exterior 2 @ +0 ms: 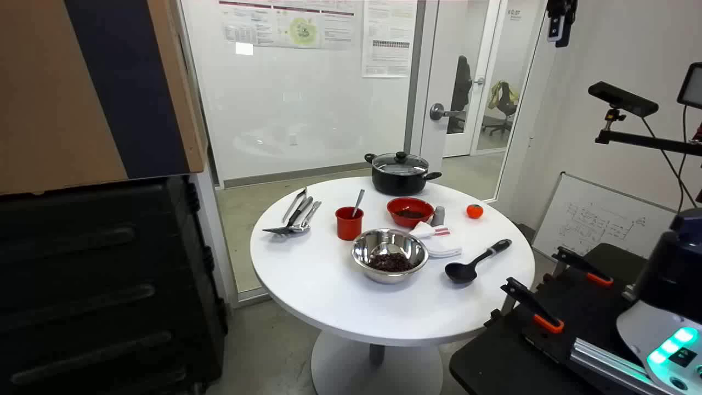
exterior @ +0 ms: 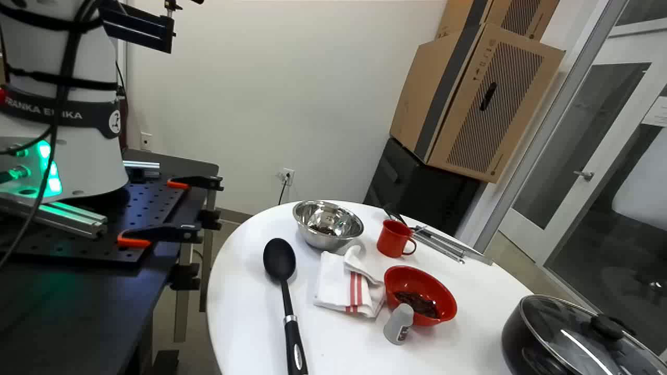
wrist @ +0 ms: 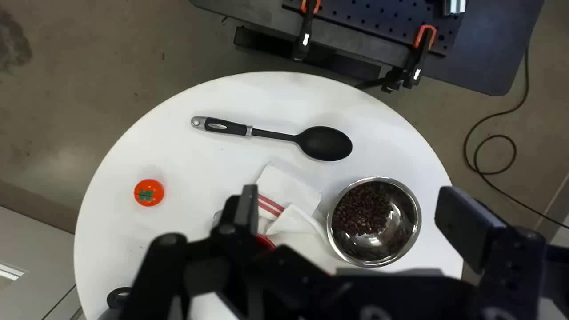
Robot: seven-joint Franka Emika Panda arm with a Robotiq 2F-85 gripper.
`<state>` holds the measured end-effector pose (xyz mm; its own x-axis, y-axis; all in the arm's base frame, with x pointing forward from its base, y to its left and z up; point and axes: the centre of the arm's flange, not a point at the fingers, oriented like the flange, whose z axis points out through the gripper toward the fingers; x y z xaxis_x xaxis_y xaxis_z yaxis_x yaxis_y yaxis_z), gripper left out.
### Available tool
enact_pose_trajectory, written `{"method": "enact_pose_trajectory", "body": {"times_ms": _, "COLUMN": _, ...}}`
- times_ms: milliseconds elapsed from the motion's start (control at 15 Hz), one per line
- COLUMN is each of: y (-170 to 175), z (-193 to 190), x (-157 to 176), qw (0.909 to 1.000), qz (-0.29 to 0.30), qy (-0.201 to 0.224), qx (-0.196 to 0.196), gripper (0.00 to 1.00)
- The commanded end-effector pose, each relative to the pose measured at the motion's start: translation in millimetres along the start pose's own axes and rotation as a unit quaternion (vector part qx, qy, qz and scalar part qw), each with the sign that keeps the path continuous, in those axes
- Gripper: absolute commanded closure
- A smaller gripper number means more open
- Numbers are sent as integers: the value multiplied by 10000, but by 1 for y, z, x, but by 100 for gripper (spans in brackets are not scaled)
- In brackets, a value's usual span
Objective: Put the grey shaker inside the red bowl
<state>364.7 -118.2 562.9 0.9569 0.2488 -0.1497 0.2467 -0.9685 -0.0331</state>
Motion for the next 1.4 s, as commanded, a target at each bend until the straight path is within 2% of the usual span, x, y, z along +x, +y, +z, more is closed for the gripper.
{"method": "enact_pose_trajectory", "body": {"times_ms": 0, "y": 0, "z": 0, "x": 0, "qw": 10000, "qz": 0, "qy": 0, "qx": 0, "gripper": 0}}
{"method": "enact_pose_trajectory", "body": {"times_ms": 400, "y": 2, "z": 9, "x": 13, "qw": 9999, "qz": 171, "qy": 0, "qx": 17, "gripper": 0}}
{"method": "enact_pose_trajectory", "body": {"times_ms": 533, "y": 5, "z": 21, "x": 33, "qw": 10000, "qz": 21, "qy": 90, "qx": 19, "gripper": 0}}
{"method": "enact_pose_trajectory", "body": {"times_ms": 733, "y": 10, "z": 46, "x": 81, "qw": 9981, "qz": 227, "qy": 563, "qx": -62, "gripper": 0}}
{"method": "enact_pose_trajectory", "body": {"times_ms": 867, "y": 9, "z": 68, "x": 113, "qw": 9987, "qz": 260, "qy": 442, "qx": 40, "gripper": 0}}
{"method": "enact_pose_trajectory", "body": {"times_ms": 1000, "y": 2, "z": 91, "x": 139, "qw": 9993, "qz": 264, "qy": 145, "qx": 204, "gripper": 0}}
{"method": "enact_pose_trajectory", "body": {"times_ms": 1333, "y": -9, "z": 135, "x": 180, "qw": 9973, "qz": 486, "qy": -431, "qx": 349, "gripper": 0}}
